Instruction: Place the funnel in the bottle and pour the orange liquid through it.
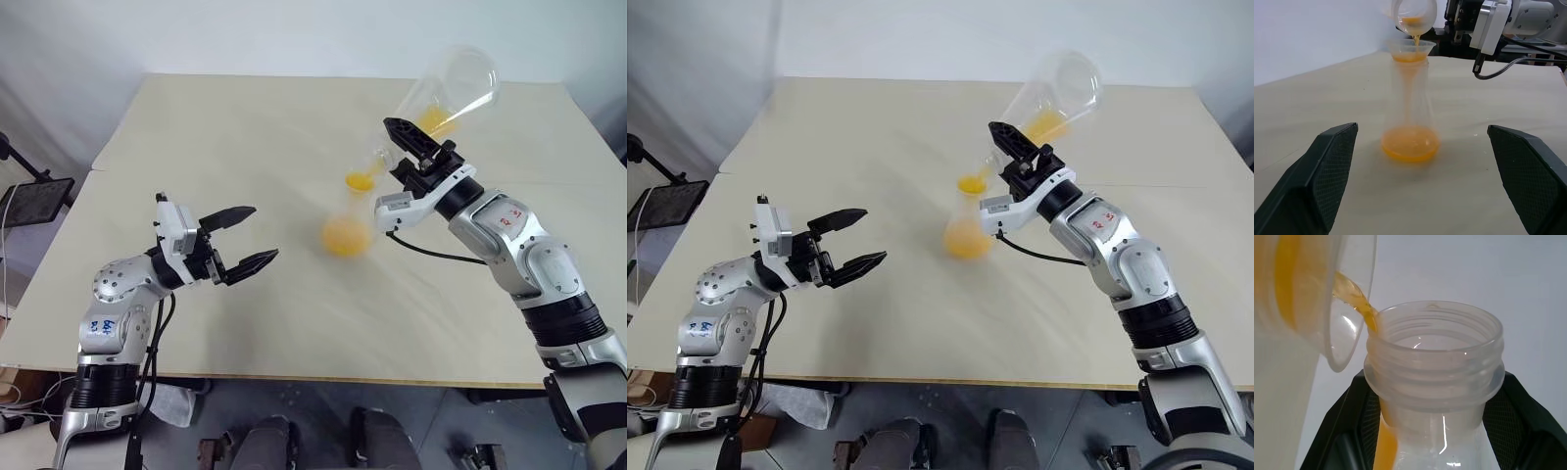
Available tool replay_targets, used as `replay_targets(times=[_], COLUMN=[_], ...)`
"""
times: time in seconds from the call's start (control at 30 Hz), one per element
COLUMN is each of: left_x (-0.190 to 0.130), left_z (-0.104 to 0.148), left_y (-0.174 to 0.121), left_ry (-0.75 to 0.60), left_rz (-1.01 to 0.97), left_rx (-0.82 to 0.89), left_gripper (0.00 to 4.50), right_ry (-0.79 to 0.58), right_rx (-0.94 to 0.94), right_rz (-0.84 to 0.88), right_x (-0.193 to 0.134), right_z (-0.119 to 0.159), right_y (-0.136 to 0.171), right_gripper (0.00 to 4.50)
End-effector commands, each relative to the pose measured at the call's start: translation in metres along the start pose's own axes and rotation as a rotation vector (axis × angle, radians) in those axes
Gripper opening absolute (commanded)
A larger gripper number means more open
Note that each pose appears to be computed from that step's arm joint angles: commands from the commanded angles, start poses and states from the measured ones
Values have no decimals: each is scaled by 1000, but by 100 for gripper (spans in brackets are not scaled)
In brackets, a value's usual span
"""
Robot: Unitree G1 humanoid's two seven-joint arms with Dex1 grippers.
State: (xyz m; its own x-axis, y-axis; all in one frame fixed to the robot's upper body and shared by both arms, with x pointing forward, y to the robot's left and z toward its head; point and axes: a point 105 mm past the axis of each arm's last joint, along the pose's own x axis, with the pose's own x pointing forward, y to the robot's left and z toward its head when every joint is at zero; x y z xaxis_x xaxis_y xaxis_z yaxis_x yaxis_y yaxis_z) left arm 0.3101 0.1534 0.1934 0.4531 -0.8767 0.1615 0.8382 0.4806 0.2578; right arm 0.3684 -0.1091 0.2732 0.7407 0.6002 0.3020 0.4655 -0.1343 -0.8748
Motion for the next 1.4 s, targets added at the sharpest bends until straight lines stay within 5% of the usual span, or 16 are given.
replay_targets(times=[0.03, 1.4], left_x=[2, 5], left_z=[12, 10], left_y=[-3, -6], left_ry=[-41, -45], left_rz=[-8, -7], left_rx=[40, 36], left_gripper=[450, 450], right_ry=[2, 9], right_rx=[-40, -147], right_rz=[-70, -115], right_x=[3, 2], right_z=[-6, -10], right_y=[-21, -19], right_gripper=[248, 248])
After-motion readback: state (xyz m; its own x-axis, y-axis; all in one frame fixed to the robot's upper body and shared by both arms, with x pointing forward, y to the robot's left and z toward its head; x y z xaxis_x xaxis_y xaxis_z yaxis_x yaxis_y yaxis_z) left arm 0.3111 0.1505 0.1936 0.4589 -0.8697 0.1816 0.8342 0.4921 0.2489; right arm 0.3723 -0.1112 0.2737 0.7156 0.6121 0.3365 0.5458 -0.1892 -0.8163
